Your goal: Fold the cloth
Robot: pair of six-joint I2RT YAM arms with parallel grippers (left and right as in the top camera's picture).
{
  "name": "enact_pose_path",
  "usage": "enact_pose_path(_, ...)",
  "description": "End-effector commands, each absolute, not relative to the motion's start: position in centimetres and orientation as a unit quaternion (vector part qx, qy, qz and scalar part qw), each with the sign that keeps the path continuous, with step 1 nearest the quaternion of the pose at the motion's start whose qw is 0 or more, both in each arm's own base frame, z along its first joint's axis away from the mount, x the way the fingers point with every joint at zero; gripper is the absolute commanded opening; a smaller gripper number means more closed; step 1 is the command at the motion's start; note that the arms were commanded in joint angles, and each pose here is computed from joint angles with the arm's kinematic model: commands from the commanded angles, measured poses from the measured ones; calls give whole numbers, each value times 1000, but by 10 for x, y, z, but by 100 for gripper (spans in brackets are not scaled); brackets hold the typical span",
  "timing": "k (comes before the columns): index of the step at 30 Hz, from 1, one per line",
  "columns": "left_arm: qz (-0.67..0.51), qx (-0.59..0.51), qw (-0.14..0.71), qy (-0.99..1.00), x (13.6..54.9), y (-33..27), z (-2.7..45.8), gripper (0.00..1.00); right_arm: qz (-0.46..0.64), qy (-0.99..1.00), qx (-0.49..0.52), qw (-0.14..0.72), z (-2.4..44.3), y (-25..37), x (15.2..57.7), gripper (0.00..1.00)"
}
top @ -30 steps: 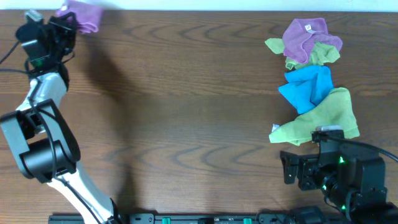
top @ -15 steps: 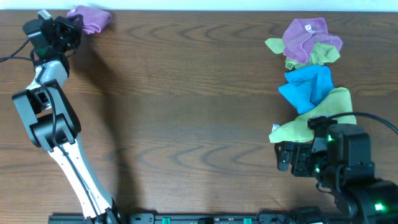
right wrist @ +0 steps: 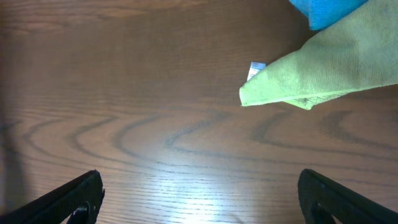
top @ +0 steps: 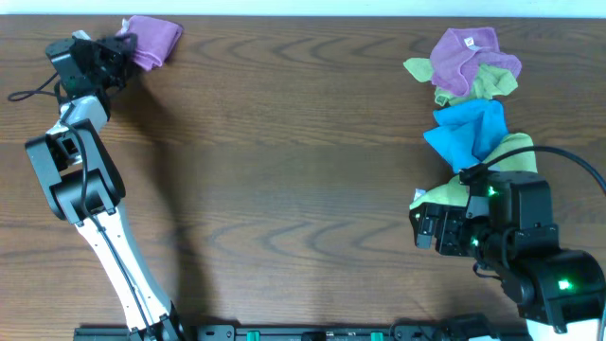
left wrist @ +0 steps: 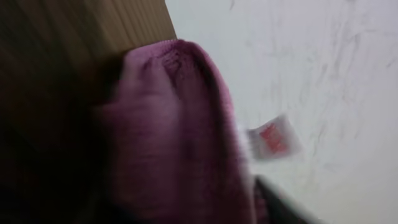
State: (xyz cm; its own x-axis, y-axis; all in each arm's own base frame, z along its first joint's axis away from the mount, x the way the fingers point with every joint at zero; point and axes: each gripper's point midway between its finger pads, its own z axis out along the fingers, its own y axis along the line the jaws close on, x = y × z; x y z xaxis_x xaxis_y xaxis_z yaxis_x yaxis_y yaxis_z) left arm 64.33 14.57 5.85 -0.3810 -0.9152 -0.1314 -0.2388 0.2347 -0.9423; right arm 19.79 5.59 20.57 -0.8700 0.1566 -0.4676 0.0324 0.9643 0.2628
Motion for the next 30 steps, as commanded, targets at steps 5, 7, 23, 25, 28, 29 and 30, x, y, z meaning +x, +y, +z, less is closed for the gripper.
enact_pose_path(5,-505,-423,335,673,636,152,70,95,143,957,53,247,207,61,197,99)
enact_pose_path(7,-512,-419,336,670,632,159,79,95,143,957,52,247,207,61,197,99)
enact_pose_path(23,-467,-403,345,707,574,204,165,96,168,949,35,264,215,71,204,99)
enact_pose_path(25,-448,-364,362,732,564,196,187,96,168,948,32,270,217,71,206,99)
enact_pose_path(28,-402,-286,390,778,542,178,223,96,160,943,8,292,222,71,214,99)
enact_pose_path(29,-377,-250,401,797,530,167,239,96,149,941,9,305,224,67,219,99)
enact_pose_path(30,-365,-232,405,805,524,162,247,95,140,939,12,313,225,64,222,99)
